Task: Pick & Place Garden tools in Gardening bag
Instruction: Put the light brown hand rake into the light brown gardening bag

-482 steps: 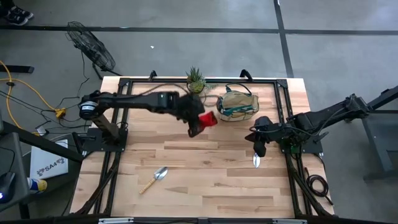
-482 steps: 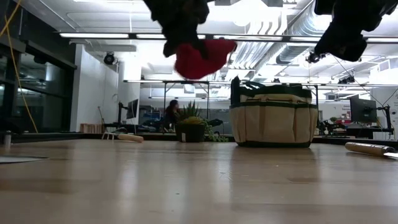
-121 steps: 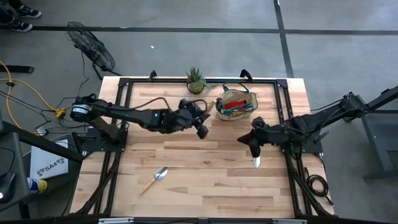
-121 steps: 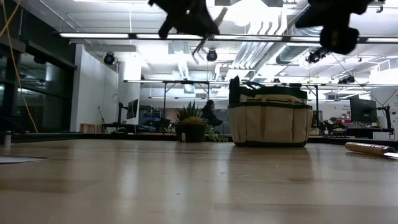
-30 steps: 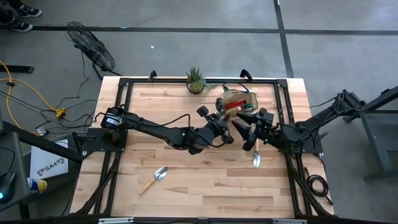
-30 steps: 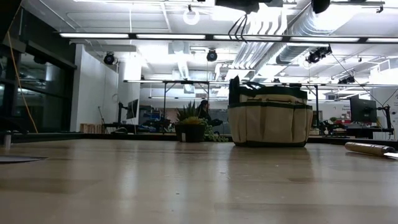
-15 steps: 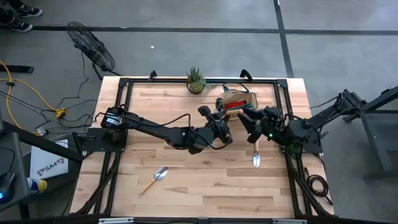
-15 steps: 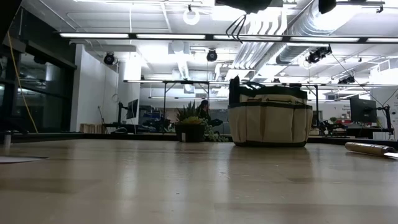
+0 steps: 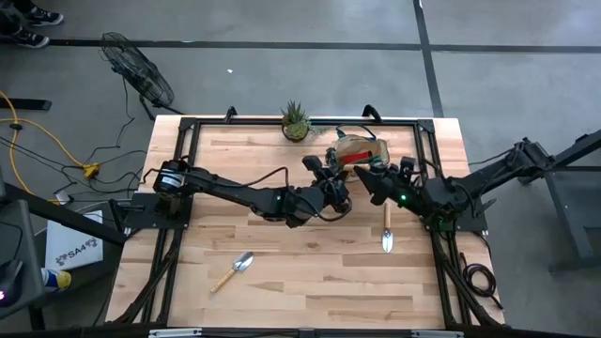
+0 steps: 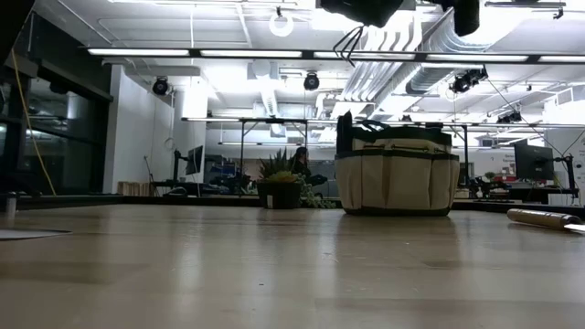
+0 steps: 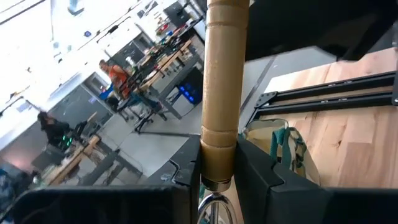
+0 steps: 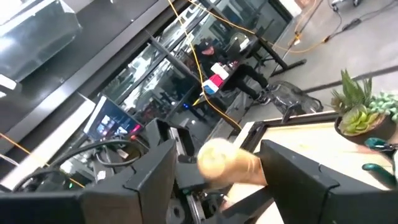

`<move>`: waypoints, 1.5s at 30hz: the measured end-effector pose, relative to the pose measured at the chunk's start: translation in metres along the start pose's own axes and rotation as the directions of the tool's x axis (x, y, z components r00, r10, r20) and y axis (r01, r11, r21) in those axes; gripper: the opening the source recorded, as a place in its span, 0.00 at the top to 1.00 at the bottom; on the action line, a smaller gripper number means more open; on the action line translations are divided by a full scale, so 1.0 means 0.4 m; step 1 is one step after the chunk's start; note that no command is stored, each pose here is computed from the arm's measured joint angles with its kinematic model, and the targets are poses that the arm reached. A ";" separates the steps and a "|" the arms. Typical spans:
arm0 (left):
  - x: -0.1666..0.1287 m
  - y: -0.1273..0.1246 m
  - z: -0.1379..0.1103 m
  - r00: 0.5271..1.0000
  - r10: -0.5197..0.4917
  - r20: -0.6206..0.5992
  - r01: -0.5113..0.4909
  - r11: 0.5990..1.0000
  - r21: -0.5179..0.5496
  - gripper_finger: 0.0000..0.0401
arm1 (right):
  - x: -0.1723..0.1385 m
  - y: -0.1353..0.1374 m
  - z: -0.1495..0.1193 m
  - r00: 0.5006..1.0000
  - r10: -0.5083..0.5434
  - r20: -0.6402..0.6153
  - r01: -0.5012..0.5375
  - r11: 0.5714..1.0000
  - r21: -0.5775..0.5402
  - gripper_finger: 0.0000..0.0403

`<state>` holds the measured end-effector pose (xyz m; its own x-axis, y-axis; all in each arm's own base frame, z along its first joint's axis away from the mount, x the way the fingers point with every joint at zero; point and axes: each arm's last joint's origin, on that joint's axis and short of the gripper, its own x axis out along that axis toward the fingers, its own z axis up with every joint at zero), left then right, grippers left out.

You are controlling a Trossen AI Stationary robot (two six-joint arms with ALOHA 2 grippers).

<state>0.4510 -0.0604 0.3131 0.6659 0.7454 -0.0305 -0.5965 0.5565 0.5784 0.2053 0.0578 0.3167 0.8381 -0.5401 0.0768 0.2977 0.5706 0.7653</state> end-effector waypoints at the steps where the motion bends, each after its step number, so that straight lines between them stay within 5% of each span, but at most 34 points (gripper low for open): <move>1: 0.000 0.000 0.000 1.000 -0.002 0.001 0.002 1.000 0.007 0.84 | 0.005 -0.002 0.000 1.000 -0.001 0.000 0.001 1.000 0.011 0.44; 26: 0.023 0.012 -0.009 1.000 -0.004 -0.005 0.004 0.999 0.046 0.84 | 0.014 -0.019 -0.003 0.997 -0.069 0.021 0.067 0.995 0.073 0.45; 45: 0.021 0.011 -0.010 1.000 -0.004 -0.009 0.004 0.999 0.054 0.84 | 0.014 -0.024 -0.001 0.991 -0.114 0.064 0.111 0.992 0.052 0.80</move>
<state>0.4522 -0.0500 0.3122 0.6643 0.7464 -0.0401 -0.5684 0.5392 0.6215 0.2073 0.0495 0.3094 0.7676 -0.6402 0.0297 0.3646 0.4743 0.8013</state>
